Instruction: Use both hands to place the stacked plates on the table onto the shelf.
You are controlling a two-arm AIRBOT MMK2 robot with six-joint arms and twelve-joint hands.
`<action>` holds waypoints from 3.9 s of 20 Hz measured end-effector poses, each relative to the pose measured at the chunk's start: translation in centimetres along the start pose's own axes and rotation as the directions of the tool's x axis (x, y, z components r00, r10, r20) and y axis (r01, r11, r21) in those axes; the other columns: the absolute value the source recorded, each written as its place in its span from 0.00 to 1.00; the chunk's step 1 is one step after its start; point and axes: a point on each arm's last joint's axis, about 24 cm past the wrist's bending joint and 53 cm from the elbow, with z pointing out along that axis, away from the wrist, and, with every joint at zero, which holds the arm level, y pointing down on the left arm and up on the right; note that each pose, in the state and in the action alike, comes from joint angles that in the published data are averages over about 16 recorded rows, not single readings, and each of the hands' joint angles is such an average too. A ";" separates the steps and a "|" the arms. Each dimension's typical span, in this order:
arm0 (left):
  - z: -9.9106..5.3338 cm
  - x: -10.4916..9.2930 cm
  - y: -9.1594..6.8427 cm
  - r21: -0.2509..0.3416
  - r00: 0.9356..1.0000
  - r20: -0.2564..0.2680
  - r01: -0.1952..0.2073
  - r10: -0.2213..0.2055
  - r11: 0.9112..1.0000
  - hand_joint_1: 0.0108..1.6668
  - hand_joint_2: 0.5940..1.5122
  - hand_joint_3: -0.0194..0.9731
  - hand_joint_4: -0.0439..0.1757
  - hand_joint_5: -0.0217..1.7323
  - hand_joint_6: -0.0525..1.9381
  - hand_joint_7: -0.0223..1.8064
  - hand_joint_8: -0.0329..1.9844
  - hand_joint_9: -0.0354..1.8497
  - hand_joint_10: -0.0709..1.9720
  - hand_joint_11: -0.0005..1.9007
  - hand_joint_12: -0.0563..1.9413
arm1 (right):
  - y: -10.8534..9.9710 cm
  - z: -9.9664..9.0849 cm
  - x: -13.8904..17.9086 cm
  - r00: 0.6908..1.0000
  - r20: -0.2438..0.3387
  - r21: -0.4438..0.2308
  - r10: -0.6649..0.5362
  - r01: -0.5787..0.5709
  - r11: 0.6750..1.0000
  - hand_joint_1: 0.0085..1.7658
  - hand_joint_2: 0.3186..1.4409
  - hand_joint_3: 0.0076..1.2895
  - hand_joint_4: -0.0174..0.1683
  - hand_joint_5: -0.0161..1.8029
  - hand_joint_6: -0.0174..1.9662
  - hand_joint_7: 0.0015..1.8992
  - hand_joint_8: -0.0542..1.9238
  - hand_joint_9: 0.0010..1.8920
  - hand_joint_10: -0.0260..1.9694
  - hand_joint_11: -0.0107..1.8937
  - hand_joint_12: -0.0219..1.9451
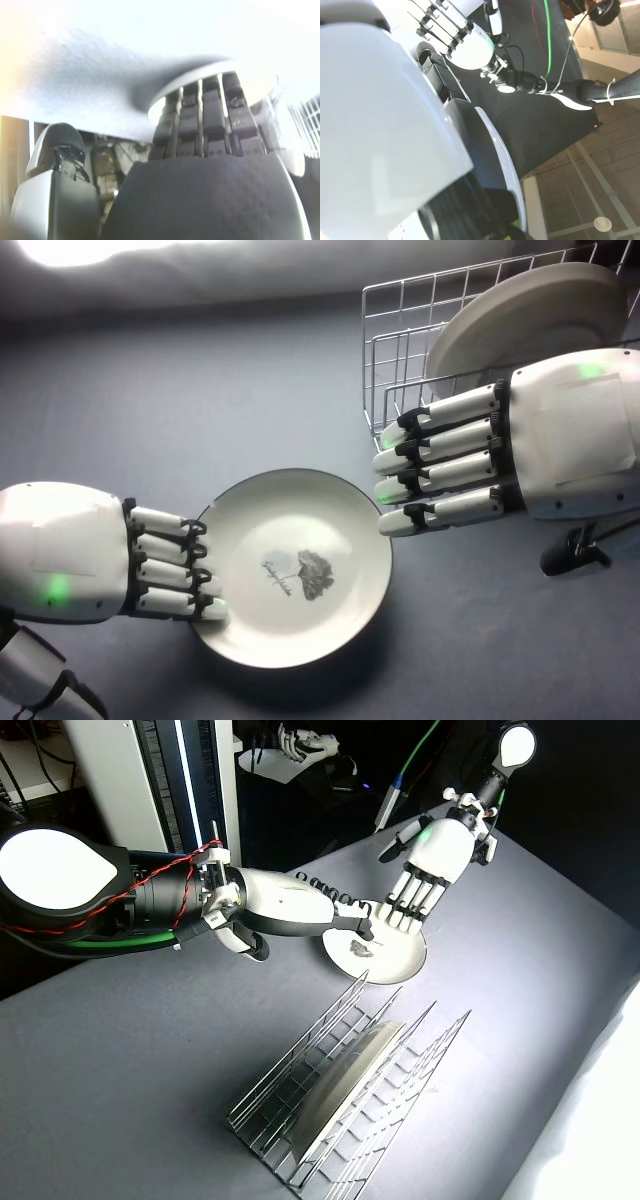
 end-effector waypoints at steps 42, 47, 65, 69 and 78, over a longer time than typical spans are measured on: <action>0.2 2.2 -0.5 0.028 0.999 -0.019 0.031 -0.031 0.999 0.00 0.57 0.03 0.15 0.08 0.01 0.10 0.01 0.11 0.03 0.01 0.25 | -0.5 11.3 3.8 0.998 -0.051 -0.013 0.041 -0.042 0.999 0.63 0.58 0.00 0.12 0.11 0.02 0.07 0.03 0.06 0.02 0.01 0.29; 0.2 2.1 -0.6 0.028 0.999 -0.019 0.032 -0.031 0.999 0.00 0.57 0.03 0.15 0.08 0.01 0.10 0.01 0.11 0.03 0.01 0.24 | -0.9 12.0 4.2 0.998 -0.055 -0.004 0.040 -0.040 0.999 0.66 0.58 0.00 0.12 0.11 0.01 0.07 0.04 0.06 0.02 0.01 0.33; 0.2 2.1 -0.6 0.031 0.999 -0.017 0.034 -0.033 0.999 0.00 0.57 0.03 0.15 0.08 0.01 0.10 0.01 0.11 0.03 0.01 0.25 | -1.1 13.6 4.2 0.998 -0.057 0.008 0.034 -0.034 0.999 0.66 0.61 0.00 0.12 0.10 0.01 0.06 0.04 0.05 0.02 0.01 0.36; 0.2 2.0 -0.6 0.030 0.999 -0.016 0.035 -0.035 0.999 0.00 0.57 0.03 0.15 0.08 0.01 0.10 0.01 0.11 0.03 0.01 0.24 | -1.1 13.6 4.2 0.998 -0.055 0.007 0.037 -0.037 0.999 0.66 0.61 0.00 0.12 0.12 0.01 0.08 0.03 0.07 0.02 0.01 0.40; 0.1 1.4 -0.5 0.027 0.999 0.002 0.046 -0.046 0.999 0.00 0.57 0.03 0.15 0.07 0.01 0.09 0.01 0.09 0.03 0.01 0.21 | -0.6 13.6 3.8 0.998 -0.041 -0.012 0.050 -0.050 0.999 0.68 0.58 0.00 0.10 0.26 0.02 0.24 0.05 0.26 0.04 0.13 0.54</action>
